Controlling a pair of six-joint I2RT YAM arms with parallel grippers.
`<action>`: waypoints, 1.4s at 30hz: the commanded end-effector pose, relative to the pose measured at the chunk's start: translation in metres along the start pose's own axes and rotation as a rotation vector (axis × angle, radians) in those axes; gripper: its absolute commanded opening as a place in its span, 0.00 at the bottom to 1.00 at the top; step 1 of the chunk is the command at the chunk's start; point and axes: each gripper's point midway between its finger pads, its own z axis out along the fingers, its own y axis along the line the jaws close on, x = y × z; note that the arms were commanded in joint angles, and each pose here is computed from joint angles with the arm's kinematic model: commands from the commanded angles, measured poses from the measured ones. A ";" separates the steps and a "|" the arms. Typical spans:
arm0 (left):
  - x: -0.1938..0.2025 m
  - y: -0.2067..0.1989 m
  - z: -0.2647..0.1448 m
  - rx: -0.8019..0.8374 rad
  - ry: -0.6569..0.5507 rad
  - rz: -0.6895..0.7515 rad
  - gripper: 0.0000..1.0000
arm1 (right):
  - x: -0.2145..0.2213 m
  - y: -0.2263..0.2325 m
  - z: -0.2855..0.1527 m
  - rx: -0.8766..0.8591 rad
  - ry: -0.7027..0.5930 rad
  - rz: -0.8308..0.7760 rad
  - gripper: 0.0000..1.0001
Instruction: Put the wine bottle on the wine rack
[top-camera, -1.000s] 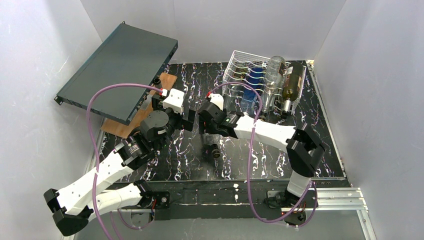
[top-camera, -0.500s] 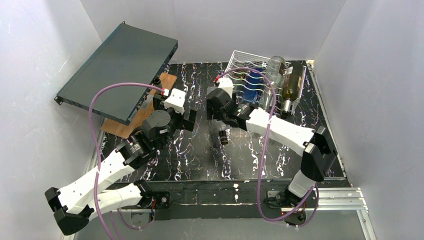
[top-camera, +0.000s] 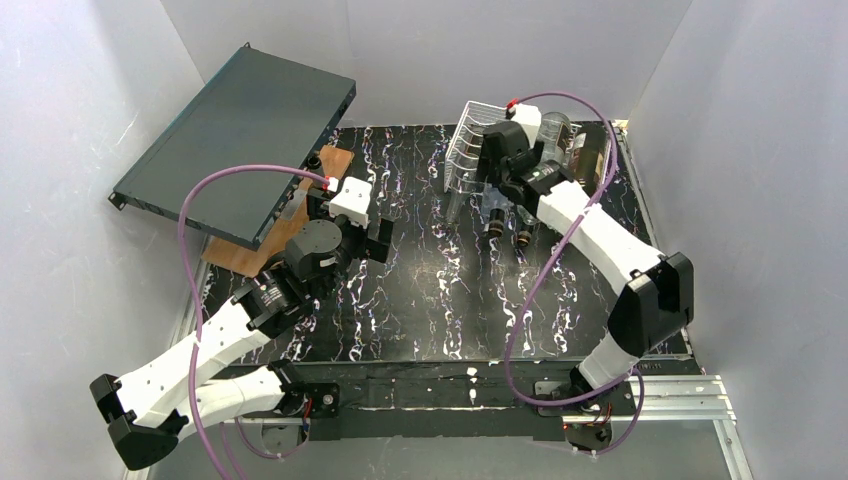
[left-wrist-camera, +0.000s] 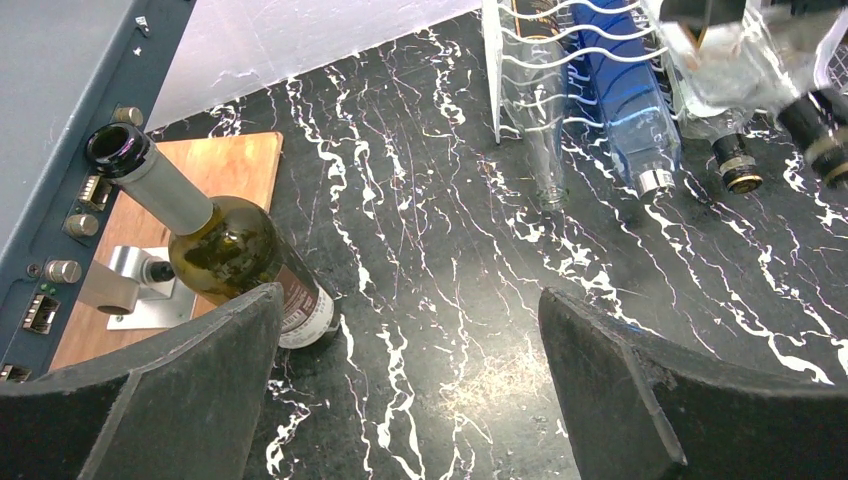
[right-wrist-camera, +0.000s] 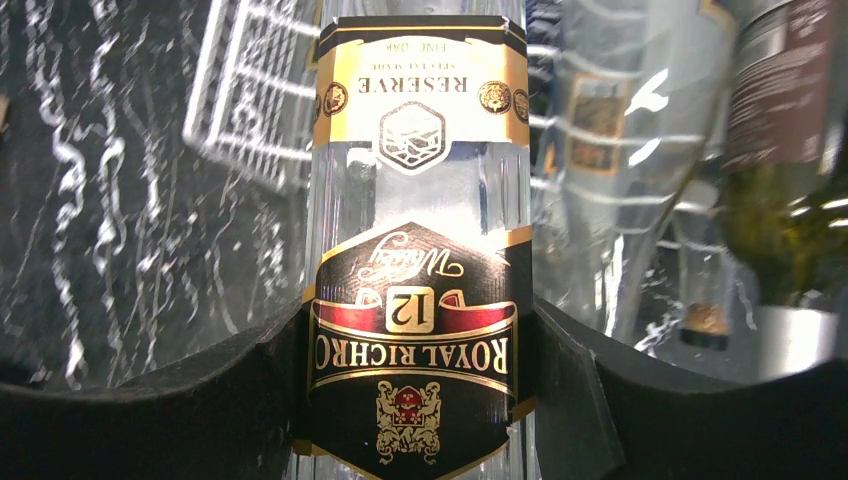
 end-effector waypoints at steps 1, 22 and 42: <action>-0.001 0.005 0.000 -0.027 -0.007 -0.016 0.98 | -0.094 -0.003 -0.002 0.024 -0.246 0.104 0.01; 0.001 0.005 0.002 -0.037 0.002 -0.024 0.99 | -0.102 -0.028 0.104 0.225 -0.265 0.067 0.01; 0.004 0.003 0.004 -0.030 0.012 -0.018 0.99 | -0.083 -0.023 0.130 0.184 -0.183 0.006 0.71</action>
